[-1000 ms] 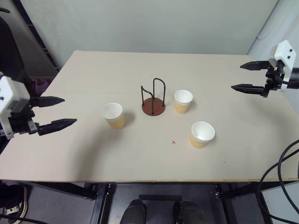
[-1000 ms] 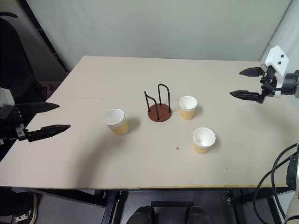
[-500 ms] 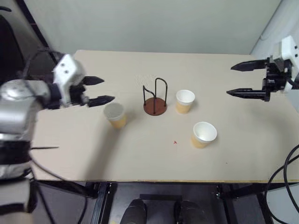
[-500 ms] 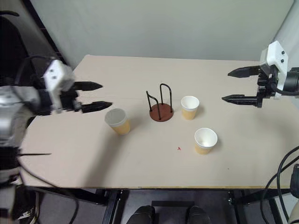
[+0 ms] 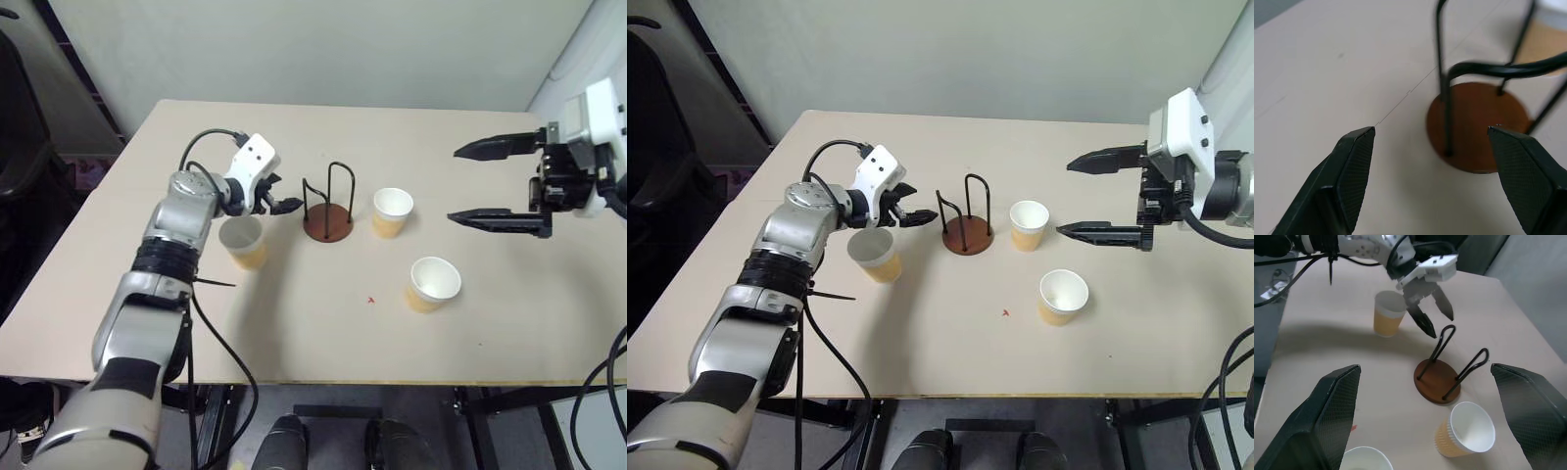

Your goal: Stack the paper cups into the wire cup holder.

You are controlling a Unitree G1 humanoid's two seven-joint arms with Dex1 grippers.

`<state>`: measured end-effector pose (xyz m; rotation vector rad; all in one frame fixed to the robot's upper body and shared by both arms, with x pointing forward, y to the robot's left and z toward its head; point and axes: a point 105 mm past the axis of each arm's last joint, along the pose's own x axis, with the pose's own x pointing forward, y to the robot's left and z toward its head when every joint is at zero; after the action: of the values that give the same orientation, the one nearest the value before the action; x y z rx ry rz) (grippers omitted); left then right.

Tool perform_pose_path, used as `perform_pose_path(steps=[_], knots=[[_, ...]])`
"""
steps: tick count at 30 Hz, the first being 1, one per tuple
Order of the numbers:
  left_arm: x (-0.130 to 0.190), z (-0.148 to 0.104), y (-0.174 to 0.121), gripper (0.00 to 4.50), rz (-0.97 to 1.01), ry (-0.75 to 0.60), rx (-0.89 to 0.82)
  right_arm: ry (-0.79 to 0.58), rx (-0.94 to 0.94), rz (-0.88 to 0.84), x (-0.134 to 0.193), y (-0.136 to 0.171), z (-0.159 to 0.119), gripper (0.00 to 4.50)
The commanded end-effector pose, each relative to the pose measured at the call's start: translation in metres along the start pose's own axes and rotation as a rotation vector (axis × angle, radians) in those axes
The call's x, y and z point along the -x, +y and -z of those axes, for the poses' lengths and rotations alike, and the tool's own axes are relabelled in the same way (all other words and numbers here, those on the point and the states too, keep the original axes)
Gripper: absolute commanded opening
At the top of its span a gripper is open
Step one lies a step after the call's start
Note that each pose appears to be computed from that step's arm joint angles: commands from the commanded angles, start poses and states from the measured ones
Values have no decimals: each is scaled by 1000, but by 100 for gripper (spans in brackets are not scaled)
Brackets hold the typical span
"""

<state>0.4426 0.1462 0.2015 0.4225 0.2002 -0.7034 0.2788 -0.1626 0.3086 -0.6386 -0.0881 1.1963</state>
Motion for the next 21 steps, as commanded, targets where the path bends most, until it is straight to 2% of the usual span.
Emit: perform_pose_path(steps=[1,8,10,11,20,21], knots=[[-7,-24,-4,391,4,-97,1,-13,48,39,8,1,-14,443],[-29,-34,-13,391,-24,-124,35,17,50,64,8,-2,-8,443],[-31,-35,-9,356,-64,-118,31,17,50,62,8,-2,-9,443],[-32,-36,-7,335,-79,-115,26,18,50,61,8,-2,-8,443],[-29,-53,-15,3,3,-184,20,21,53,62,8,-3,-6,443],[-26,-56,-18,1,32,-196,16,24,51,59,8,-3,-5,443]])
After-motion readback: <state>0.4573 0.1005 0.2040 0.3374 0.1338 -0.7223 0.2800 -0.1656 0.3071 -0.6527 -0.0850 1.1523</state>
